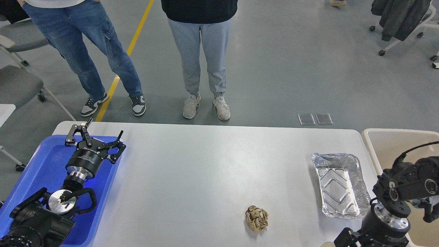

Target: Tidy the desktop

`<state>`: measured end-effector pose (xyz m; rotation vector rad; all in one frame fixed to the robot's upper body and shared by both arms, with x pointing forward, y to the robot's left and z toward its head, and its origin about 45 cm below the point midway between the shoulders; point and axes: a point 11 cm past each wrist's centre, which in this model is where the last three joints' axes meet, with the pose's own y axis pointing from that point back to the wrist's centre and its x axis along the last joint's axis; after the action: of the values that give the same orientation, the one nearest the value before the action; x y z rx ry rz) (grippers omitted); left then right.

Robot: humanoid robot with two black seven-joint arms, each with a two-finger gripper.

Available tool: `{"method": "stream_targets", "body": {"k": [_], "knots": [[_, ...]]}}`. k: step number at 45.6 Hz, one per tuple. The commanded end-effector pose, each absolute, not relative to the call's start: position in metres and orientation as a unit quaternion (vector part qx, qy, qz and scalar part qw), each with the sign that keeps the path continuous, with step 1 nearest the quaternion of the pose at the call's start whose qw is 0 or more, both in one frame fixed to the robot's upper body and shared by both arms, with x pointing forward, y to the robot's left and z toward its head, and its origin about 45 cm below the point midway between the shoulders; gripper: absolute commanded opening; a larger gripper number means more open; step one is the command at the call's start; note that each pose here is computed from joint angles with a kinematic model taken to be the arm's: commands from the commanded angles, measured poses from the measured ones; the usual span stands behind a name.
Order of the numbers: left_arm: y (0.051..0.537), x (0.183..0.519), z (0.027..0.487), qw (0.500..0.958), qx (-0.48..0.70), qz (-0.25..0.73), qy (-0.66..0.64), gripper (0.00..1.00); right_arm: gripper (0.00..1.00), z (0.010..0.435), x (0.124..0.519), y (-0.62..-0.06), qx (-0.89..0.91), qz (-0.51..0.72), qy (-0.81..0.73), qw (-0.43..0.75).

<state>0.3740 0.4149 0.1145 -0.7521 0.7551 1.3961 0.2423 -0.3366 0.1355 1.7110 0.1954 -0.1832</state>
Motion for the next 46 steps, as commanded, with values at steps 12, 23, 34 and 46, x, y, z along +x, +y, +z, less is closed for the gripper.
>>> {"method": "stream_targets", "body": {"k": [12,23,34,46], "knots": [[0.415,0.374,0.115,0.639,-0.33,0.612,0.331,1.0,1.0,0.133,0.244,-0.324,0.768,-0.09,0.072,0.63],[0.415,0.374,0.115,0.639,-0.33,0.612,0.331,1.0,0.96,0.128,0.244,-0.314,0.777,-0.086,0.071,0.619],[0.415,0.374,0.115,0.639,-0.33,0.612,0.331,1.0,0.62,0.129,0.247,-0.315,0.782,-0.1,0.043,0.613],[0.415,0.374,0.115,0.639,-0.33,0.612,0.331,1.0,0.11,0.129,0.243,-0.32,0.775,-0.107,0.05,0.621]]}}
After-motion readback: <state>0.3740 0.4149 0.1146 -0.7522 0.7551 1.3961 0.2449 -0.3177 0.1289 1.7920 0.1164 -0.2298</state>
